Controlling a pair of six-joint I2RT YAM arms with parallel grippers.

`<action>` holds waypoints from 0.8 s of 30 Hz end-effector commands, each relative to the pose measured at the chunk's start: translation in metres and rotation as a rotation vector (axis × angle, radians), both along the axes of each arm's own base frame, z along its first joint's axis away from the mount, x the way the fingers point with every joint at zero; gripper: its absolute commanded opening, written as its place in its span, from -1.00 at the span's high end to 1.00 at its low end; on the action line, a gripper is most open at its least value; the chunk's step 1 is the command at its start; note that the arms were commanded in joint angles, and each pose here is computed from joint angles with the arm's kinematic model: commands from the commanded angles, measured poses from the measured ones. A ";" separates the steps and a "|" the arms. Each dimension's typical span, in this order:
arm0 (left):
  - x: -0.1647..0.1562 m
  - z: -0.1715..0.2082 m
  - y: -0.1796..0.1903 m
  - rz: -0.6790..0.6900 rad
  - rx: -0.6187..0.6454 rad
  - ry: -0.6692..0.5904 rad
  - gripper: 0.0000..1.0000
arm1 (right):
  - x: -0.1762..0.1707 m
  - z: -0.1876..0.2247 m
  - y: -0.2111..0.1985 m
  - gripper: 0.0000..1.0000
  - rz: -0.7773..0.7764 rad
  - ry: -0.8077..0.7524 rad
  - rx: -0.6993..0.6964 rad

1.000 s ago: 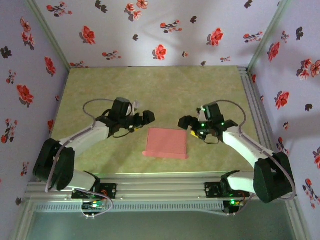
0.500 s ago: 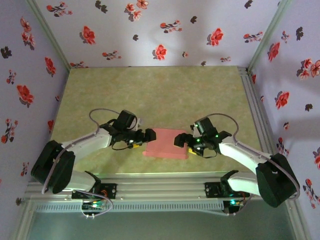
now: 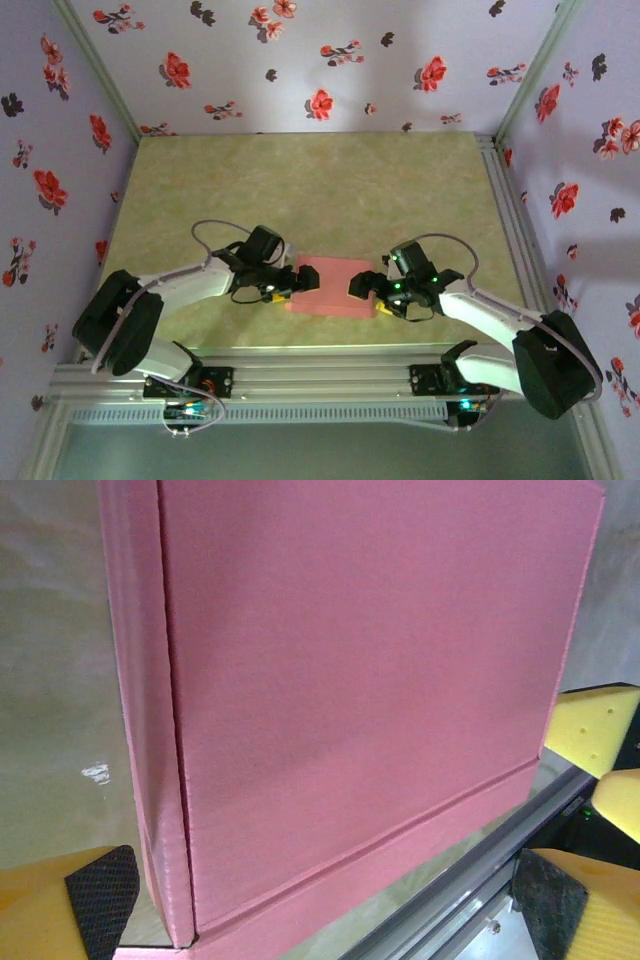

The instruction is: Fold the paper box

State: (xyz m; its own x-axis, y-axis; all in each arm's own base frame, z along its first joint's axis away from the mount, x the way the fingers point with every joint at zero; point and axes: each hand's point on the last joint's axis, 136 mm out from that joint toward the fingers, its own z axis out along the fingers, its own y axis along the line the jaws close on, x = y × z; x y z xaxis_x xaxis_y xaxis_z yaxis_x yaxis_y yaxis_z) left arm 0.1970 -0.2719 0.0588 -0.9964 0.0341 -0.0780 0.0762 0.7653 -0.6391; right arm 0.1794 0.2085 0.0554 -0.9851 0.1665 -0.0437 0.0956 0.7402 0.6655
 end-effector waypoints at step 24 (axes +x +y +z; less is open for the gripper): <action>0.057 0.126 -0.013 0.099 -0.304 -0.168 -1.00 | 0.051 0.118 0.002 -0.92 -0.049 -0.253 0.175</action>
State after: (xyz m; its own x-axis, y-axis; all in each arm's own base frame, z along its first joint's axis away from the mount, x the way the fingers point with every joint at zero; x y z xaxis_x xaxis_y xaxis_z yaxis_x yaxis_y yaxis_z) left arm 0.2494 -0.2770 0.1582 -0.9701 -0.1095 -0.2167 0.1059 0.6125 -0.7834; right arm 0.2264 0.2061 0.1559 -0.9360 0.2671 -0.2293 -0.0088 0.6333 0.7738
